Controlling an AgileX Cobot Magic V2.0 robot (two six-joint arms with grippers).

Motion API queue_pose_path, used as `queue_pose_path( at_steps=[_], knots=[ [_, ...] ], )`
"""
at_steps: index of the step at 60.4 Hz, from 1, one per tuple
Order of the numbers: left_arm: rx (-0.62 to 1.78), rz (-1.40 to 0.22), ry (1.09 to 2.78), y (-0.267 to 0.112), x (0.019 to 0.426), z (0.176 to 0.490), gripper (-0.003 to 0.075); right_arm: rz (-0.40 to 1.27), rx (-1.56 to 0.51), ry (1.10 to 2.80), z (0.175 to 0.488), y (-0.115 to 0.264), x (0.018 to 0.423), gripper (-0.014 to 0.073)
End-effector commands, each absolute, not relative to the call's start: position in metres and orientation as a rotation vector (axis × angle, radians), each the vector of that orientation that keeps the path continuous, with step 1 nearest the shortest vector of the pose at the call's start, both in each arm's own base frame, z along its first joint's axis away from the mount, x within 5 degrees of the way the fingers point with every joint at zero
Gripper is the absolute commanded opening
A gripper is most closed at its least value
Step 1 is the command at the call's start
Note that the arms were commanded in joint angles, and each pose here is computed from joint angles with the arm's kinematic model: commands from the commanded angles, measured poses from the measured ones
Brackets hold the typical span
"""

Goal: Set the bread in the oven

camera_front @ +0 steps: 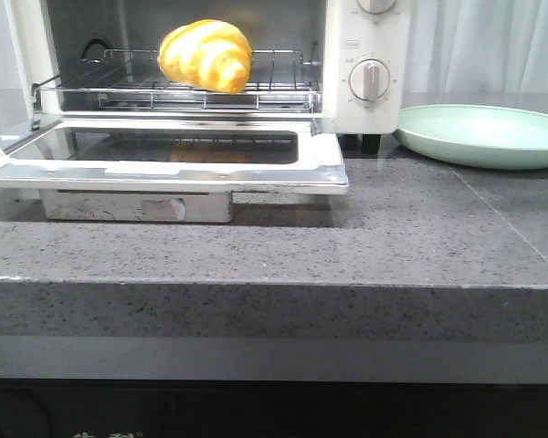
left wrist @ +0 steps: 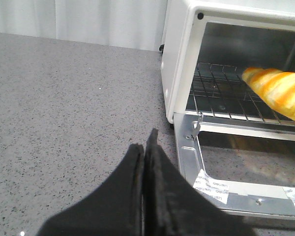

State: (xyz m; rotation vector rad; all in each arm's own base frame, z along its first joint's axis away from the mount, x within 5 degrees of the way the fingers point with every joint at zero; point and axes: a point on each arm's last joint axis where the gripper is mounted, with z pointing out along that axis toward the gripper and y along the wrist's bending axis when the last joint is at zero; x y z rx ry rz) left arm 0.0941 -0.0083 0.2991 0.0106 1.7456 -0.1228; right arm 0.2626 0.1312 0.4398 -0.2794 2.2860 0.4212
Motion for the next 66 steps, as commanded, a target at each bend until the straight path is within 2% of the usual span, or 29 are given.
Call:
queue_pose_path(
  at_steps=[1,6,15,45,53,66],
  knots=[
    [-0.014,-0.126,1.646,-0.007,0.095,0.315,-0.002,0.303,-0.165,2.18,0.465,0.096,0.249,-0.0068],
    [-0.014,-0.126,1.646,-0.007,0.095,0.315,-0.002,0.175,-0.087,2.17,0.463,0.065,0.237,-0.0068],
    [-0.014,-0.126,1.646,-0.007,0.095,0.315,-0.002,0.125,-0.009,2.148,0.446,0.038,0.205,-0.0068],
    [-0.014,-0.126,1.646,-0.007,0.095,0.315,-0.002,0.216,-0.05,1.782,0.338,0.018,0.098,-0.0068],
    [-0.014,-0.126,1.646,-0.007,0.095,0.315,-0.002,0.227,-0.05,1.726,0.325,0.015,0.083,-0.0068],
    [-0.014,-0.126,1.646,-0.007,0.095,0.315,-0.002,0.229,-0.048,1.706,0.322,0.013,0.075,-0.0068]
  ],
)
